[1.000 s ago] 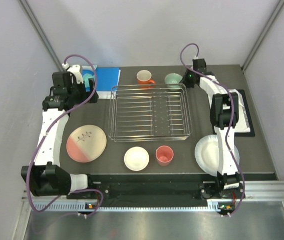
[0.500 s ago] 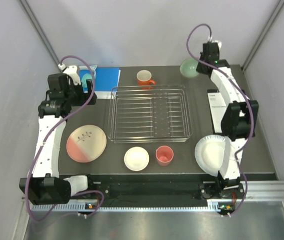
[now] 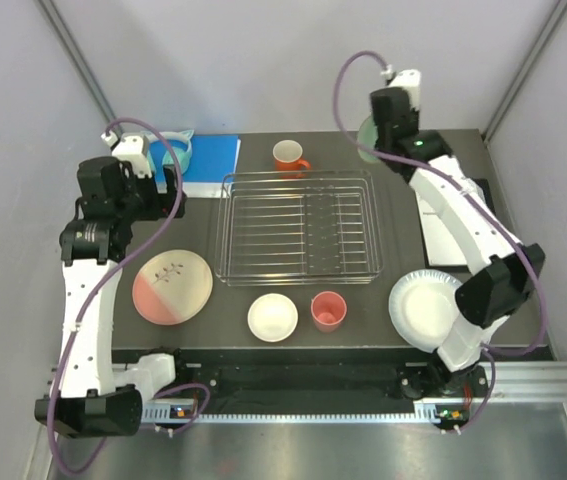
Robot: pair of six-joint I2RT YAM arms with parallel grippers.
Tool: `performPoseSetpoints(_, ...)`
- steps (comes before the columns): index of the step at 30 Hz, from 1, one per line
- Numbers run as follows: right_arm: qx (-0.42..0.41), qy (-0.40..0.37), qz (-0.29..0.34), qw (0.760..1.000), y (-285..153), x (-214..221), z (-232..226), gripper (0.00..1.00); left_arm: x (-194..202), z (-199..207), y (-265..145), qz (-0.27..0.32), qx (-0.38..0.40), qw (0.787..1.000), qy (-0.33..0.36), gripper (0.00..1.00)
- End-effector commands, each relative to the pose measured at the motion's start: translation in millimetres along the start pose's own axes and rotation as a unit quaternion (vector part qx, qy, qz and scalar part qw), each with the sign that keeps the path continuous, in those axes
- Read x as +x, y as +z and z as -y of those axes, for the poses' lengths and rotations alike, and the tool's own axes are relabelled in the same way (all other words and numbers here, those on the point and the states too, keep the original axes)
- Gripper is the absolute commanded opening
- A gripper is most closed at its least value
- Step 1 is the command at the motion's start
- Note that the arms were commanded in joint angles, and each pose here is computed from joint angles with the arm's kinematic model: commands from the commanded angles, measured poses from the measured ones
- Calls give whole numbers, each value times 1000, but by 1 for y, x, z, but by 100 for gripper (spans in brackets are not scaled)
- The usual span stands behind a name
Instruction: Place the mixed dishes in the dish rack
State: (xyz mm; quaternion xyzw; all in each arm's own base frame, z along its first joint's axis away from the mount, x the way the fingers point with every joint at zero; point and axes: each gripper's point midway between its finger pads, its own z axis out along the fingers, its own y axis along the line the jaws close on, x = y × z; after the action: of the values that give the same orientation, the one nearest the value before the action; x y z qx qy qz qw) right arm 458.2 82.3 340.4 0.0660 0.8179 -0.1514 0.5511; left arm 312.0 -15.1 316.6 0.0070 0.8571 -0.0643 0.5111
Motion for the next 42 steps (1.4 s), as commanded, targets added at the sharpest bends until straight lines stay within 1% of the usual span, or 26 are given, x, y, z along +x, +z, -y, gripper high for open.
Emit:
performPoseSetpoints(1,106,-142,-8,984,-19,24,-15,0,-13,1,-21,27,-5,1000,7,99)
performPoseSetpoints(5,143,-205,-12,968,-24,44,-35,0,-13,2,-26,28,-7,1000,10,99)
performPoseSetpoints(6,145,-233,-16,961,-25,49,-40,0,-13,1,-27,30,-9,999,12,99)
performPoseSetpoints(9,169,-280,-16,945,-28,61,-54,0,-14,0,-31,33,-11,999,17,99)
performPoseSetpoints(13,169,-300,-17,939,-26,70,-66,0,-14,0,-34,35,-14,999,19,99)
performPoseSetpoints(19,181,-341,-25,922,-18,86,-72,0,-9,-2,-32,30,-17,999,18,99)
performPoseSetpoints(23,174,-353,-34,919,-10,102,-80,0,-6,-2,-30,28,-16,999,17,99)
performPoseSetpoints(25,169,-362,-41,916,-5,113,-86,0,-4,-3,-30,27,-17,999,30,99)
performPoseSetpoints(31,152,-367,-60,916,9,142,-100,0,-2,-6,-29,28,-23,999,35,99)
performPoseSetpoints(39,122,-365,-83,919,17,170,-117,0,1,-7,-25,26,-23,999,36,99)
performPoseSetpoints(40,120,-362,-85,921,18,173,-118,2,2,-6,-25,26,-21,999,36,99)
performPoseSetpoints(41,111,-362,-90,921,17,176,-120,16,3,-6,-23,25,-21,999,36,99)
performPoseSetpoints(42,109,-360,-91,922,17,178,-121,27,3,-6,-23,25,-21,999,35,99)
